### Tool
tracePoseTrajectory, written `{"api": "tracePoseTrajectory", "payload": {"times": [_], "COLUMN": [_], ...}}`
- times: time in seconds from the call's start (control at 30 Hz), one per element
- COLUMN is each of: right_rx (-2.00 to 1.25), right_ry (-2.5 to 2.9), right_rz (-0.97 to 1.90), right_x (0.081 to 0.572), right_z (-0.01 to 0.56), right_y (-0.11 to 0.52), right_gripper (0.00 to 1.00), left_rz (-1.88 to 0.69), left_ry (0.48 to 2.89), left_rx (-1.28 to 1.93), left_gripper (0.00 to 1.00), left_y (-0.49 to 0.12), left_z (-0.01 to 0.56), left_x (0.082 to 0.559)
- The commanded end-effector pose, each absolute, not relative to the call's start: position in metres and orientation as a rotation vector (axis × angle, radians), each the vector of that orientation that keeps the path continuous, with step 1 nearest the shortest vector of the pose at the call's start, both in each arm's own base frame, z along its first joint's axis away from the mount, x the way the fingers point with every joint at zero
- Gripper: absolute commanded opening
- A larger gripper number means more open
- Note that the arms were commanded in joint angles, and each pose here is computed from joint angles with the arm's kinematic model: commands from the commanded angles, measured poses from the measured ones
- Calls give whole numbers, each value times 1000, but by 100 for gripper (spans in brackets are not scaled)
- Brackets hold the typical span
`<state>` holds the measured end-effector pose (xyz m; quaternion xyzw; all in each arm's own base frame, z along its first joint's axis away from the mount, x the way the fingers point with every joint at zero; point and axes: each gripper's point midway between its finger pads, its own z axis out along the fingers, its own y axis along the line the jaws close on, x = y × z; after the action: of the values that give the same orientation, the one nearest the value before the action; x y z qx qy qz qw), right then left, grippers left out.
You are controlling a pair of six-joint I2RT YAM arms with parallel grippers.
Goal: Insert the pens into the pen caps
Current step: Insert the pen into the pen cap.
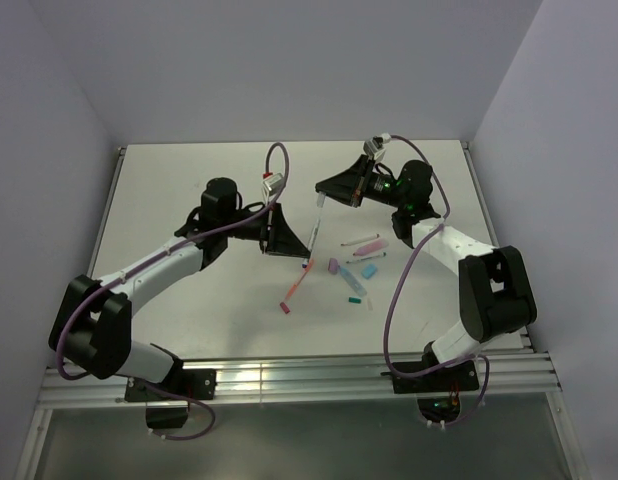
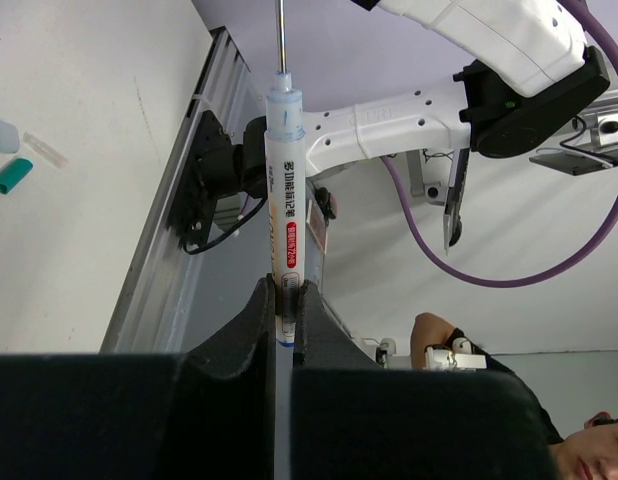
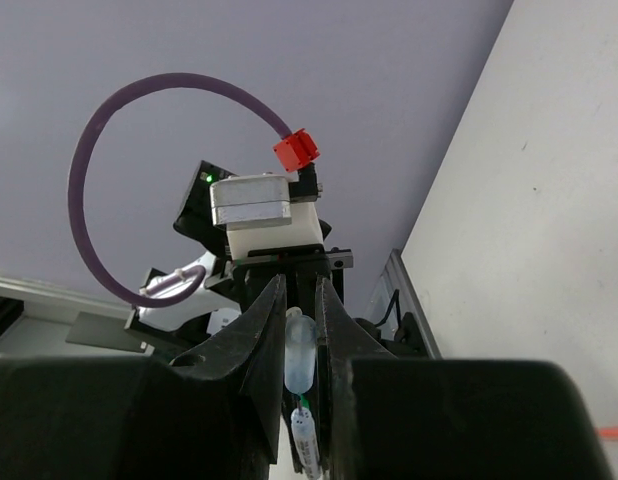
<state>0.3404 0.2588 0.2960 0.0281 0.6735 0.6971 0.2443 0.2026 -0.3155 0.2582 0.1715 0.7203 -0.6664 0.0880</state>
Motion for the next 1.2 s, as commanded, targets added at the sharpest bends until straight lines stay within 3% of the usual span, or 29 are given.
{"api": "tracePoseTrajectory", "payload": {"times": [0.0,1.17], "right_rx": [17,-106], "right_ry": [1776,1808], "right_rz": [1907,1927], "right_x": [337,310], "right_z": [312,297], "right_y": [257,277], "right_gripper": [0,0], "left_rz": [-1966,-1962], "left_ry": [2095,2076], "left_rx": [548,542], "left_gripper": [0,0], "left_y": [-311,-312], "left_z": [266,270], "left_x": [200,209]}}
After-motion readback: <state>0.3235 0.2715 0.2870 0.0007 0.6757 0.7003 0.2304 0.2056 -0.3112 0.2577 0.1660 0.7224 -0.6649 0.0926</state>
